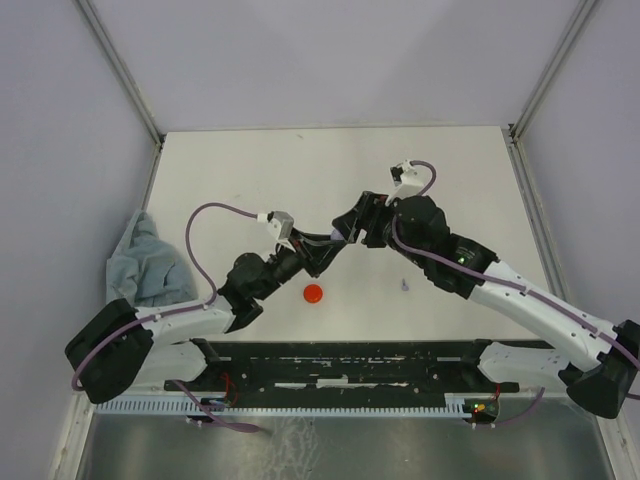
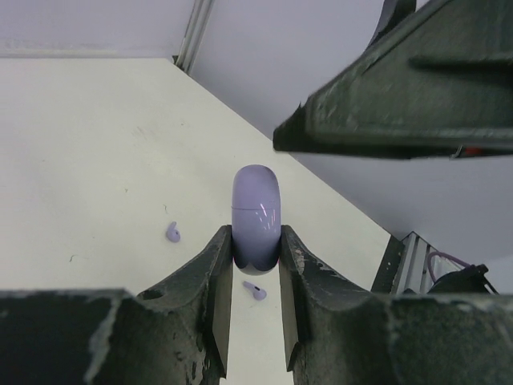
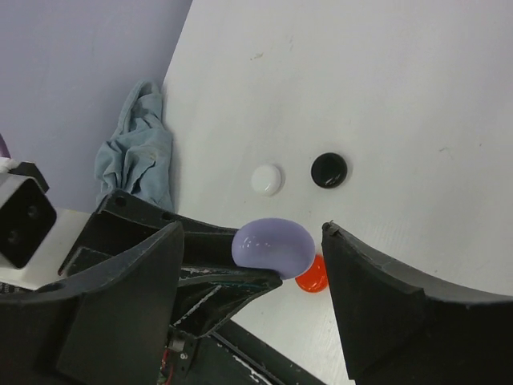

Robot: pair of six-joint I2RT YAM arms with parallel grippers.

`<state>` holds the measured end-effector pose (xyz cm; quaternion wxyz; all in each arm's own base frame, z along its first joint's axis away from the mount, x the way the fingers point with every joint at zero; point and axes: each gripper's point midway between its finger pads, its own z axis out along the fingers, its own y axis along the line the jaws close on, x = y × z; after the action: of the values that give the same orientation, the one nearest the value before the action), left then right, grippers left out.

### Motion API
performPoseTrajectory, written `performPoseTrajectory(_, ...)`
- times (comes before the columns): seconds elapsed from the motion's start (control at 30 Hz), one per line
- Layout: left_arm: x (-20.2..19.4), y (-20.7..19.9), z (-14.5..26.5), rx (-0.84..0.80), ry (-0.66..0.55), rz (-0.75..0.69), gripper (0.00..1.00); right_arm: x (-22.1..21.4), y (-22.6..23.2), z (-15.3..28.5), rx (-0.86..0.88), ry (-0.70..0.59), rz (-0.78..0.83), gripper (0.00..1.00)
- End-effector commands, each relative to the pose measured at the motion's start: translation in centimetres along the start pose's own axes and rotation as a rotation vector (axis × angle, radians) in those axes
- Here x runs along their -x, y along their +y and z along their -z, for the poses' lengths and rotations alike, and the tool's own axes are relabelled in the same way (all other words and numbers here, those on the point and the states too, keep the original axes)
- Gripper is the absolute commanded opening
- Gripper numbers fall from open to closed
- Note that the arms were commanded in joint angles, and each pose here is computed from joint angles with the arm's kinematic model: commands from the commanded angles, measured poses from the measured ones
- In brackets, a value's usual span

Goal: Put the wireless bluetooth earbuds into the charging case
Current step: Pick up the charging case at the center of the board.

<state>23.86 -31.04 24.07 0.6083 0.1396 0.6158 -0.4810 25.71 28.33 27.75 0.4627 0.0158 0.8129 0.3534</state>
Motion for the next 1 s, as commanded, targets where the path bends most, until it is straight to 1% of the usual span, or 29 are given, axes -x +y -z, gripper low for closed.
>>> performPoseTrajectory(0.0, 2.7, -1.7, 0.9, -0.085, -0.090, -0.096, 0.03, 4.5, 3.0, 2.5, 0.117, -0.079, 0.136, 0.79)
performPoseTrajectory(0.03, 2.8, -1.9, 1.1, -0.097, -0.091, -0.105, 0.03, 4.7, 3.3, 2.8, 0.144, -0.066, 0.166, 0.80)
performPoseTrajectory(0.17, 3.2, -2.3, 2.0, -0.157, -0.083, -0.119, 0.03, 4.2, 4.2, 3.7, 0.293, 0.051, 0.301, 0.80)
performPoseTrajectory(0.23, 3.5, -2.6, 2.5, -0.213, -0.070, -0.116, 0.03, 3.5, 4.4, 4.2, 0.364, 0.106, 0.390, 0.80)
performPoseTrajectory(0.3, 3.7, -3.0, 3.0, -0.270, -0.053, -0.116, 0.03, 2.9, 4.5, 4.8, 0.429, 0.143, 0.452, 0.79)
performPoseTrajectory(0.43, 4.1, -3.7, 3.7, -0.363, -0.021, -0.105, 0.03, 2.1, 5.2, 6.0, 0.548, 0.172, 0.557, 0.77)
performPoseTrajectory(0.53, 4.3, -4.2, 4.0, -0.404, -0.007, -0.102, 0.03, 1.0, 5.7, 6.4, 0.630, 0.217, 0.608, 0.75)
performPoseTrajectory(0.7, 4.5, -5.4, 4.1, -0.476, 0.015, -0.110, 0.03, 0.1, 5.9, 6.4, 0.708, 0.240, 0.681, 0.71)
performPoseTrajectory(0.8, 4.9, -6.0, 3.9, -0.509, 0.015, -0.106, 0.03, -0.5, 5.8, 6.0, 0.736, 0.268, 0.709, 0.69)
performPoseTrajectory(0.97, 5.5, -6.4, 3.6, -0.528, 0.006, -0.109, 0.03, -1.4, 5.7, 5.6, 0.767, 0.327, 0.719, 0.62)
